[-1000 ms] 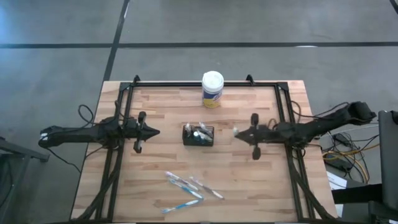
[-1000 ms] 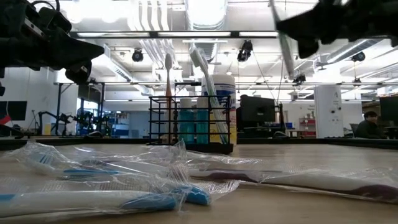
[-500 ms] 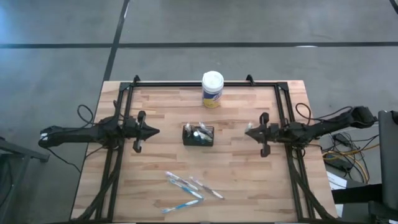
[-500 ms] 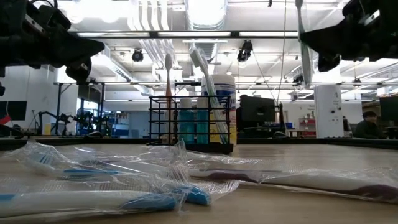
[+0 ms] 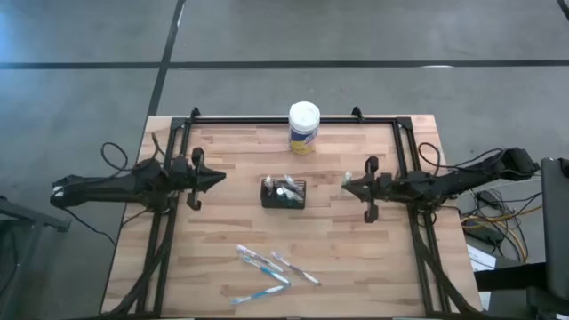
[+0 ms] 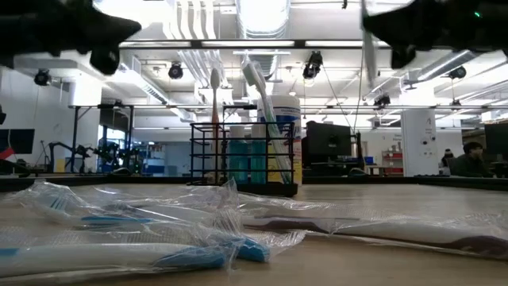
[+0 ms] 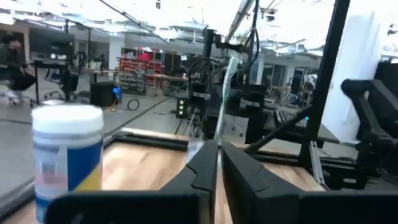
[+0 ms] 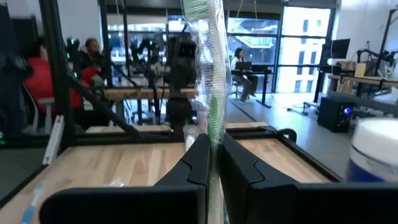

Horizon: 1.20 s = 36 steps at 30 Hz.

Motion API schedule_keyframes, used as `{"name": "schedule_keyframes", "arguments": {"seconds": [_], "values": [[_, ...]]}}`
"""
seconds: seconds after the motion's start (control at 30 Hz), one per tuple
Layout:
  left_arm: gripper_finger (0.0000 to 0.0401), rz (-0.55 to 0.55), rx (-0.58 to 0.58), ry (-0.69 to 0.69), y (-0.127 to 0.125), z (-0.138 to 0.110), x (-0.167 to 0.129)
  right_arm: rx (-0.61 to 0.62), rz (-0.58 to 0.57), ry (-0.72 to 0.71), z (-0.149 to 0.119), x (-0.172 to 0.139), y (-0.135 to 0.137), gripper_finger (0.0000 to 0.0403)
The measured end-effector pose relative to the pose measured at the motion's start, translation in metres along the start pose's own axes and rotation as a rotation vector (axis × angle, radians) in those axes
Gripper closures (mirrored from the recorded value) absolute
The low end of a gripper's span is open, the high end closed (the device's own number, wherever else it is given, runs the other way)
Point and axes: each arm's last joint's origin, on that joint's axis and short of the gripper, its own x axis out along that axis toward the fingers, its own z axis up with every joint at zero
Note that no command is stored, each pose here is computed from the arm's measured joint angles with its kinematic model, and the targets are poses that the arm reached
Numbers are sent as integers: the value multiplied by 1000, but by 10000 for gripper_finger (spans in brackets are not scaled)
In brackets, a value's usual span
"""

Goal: Pick & Place toothbrushing station
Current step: Put the green toothbrush into the black wire organizer

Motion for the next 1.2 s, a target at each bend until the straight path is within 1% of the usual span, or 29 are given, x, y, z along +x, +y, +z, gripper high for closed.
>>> {"name": "schedule_keyframes", "arguments": {"seconds": [0.13, 0.2, 0.3, 0.4, 0.5, 0.57, 0.7, 0.83, 1.0, 1.1, 1.2], "values": [[349, -19, 38, 25, -4, 22, 18, -58, 5, 33, 13, 32, 10, 390], [331, -35, 59, 39, -7, 32, 28, -86, 37, 41, 18, 49, 16, 390], [294, -59, 100, 63, -12, 42, 44, -112, 70, 41, 27, 74, 25, 390], [253, -75, 126, 73, -16, 52, 59, -142, 127, 32, 35, 96, 33, 390], [218, -98, 130, 102, -18, 53, 74, -173, 162, 22, 41, 115, 39, 390], [203, -148, 148, 47, -21, 62, 83, -184, 176, 34, 44, 126, 40, 390], [196, -212, 154, 43, -24, 62, 101, -192, 193, 79, 42, 146, 39, 390], [198, -215, 176, 42, -25, 64, 115, -194, 191, 85, 43, 160, 38, 390], [205, -224, 198, 80, -27, 60, 131, -198, 174, 112, 42, 174, 34, 390], [208, -226, 204, 49, -28, 66, 138, -199, 183, 122, 41, 179, 32, 390], [208, -230, 203, 60, -28, 66, 143, -201, 186, 130, 40, 182, 31, 390]]}}
